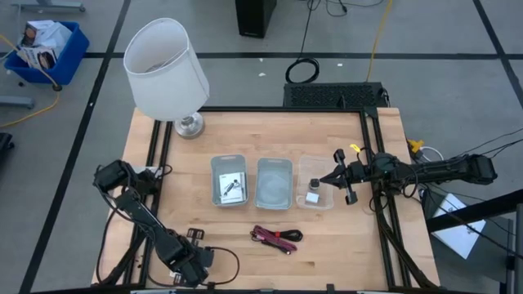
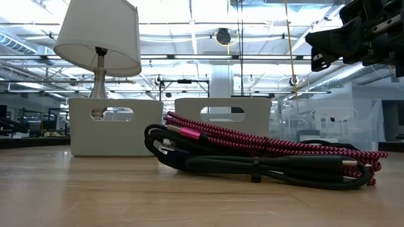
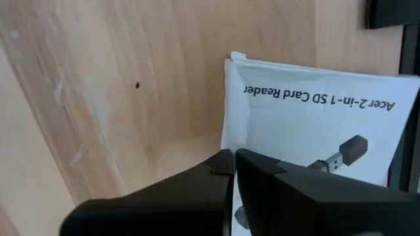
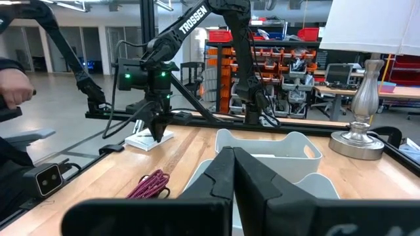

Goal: Pick and place items into bin
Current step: Put the card reader box into the left gray bin

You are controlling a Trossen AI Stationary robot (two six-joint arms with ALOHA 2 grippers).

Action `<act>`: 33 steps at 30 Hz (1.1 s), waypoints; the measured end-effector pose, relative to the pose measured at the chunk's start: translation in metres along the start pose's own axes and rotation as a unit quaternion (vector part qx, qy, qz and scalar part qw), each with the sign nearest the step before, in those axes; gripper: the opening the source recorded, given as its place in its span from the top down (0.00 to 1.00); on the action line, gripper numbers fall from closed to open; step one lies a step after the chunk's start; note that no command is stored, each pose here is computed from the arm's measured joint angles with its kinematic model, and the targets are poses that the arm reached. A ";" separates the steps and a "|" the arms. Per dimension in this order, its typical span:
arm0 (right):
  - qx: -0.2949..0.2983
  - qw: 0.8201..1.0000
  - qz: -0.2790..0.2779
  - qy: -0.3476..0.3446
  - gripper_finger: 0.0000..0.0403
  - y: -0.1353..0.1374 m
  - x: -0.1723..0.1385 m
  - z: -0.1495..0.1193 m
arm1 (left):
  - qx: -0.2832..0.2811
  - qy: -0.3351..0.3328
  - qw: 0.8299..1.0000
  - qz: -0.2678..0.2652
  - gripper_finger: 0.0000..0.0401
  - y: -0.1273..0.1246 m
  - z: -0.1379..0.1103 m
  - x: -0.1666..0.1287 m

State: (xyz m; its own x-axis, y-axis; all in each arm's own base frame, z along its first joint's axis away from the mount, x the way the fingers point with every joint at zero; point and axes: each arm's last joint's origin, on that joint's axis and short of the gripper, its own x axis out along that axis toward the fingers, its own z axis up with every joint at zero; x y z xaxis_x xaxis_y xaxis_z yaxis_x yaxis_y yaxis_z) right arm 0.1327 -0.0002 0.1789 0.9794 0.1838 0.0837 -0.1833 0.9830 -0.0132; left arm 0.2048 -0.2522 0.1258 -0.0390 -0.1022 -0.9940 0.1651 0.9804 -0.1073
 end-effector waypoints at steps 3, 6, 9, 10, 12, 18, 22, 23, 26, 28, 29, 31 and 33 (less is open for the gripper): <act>0.000 1.000 0.000 0.000 1.00 0.000 0.000 0.000 | 0.021 -0.010 1.000 0.011 0.98 -0.001 0.001 -0.004; 0.000 1.000 0.000 0.000 1.00 0.000 0.000 0.000 | 0.028 -0.026 0.999 0.035 0.99 0.002 0.001 -0.020; 0.000 1.000 0.000 0.000 1.00 0.000 0.000 0.000 | 0.031 -0.055 0.993 0.098 0.99 0.012 0.001 -0.046; 0.001 1.000 0.000 0.000 1.00 0.000 0.000 0.000 | 0.030 -0.069 0.991 0.112 0.99 0.014 0.002 -0.057; 0.003 1.000 0.000 0.000 1.00 0.000 0.000 0.000 | 0.030 -0.107 0.985 0.134 0.99 0.018 0.005 -0.079; 0.003 1.000 0.000 -0.001 1.00 0.000 0.000 0.000 | 0.042 -0.178 0.956 0.228 1.00 0.044 0.013 -0.133; 0.003 1.000 0.000 -0.002 1.00 0.000 0.000 0.000 | 0.043 -0.186 0.936 0.296 1.00 0.072 0.027 -0.156; 0.003 1.000 0.000 -0.002 1.00 0.000 0.000 0.000 | 0.047 -0.182 0.933 0.306 1.00 0.079 0.031 -0.160; 0.003 1.000 0.000 -0.002 1.00 0.000 0.000 0.000 | 0.072 -0.154 0.923 0.344 1.00 0.102 0.039 -0.170; 0.003 1.000 0.000 -0.002 1.00 0.000 0.000 0.000 | 0.097 -0.121 0.915 0.372 1.00 0.121 0.043 -0.173; 0.003 1.000 0.000 -0.002 1.00 0.000 0.000 0.000 | 0.116 -0.107 0.910 0.384 1.00 0.129 0.045 -0.175; 0.003 1.000 0.000 -0.002 1.00 0.000 0.000 0.000 | 0.168 -0.069 0.900 0.397 1.00 0.145 0.049 -0.177; 0.005 1.000 0.000 -0.002 1.00 0.000 0.000 0.000 | 0.232 -0.023 0.885 0.402 1.00 0.158 0.051 -0.178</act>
State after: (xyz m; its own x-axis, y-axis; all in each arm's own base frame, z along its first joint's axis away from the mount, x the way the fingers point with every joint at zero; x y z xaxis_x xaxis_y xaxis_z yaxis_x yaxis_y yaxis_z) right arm 0.1327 -0.0002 0.1792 0.9791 0.1836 0.0875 -0.1841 0.9829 -0.0029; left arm 0.2877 -0.0879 0.2851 0.3146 0.5802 -0.7513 0.5086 0.5652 0.6495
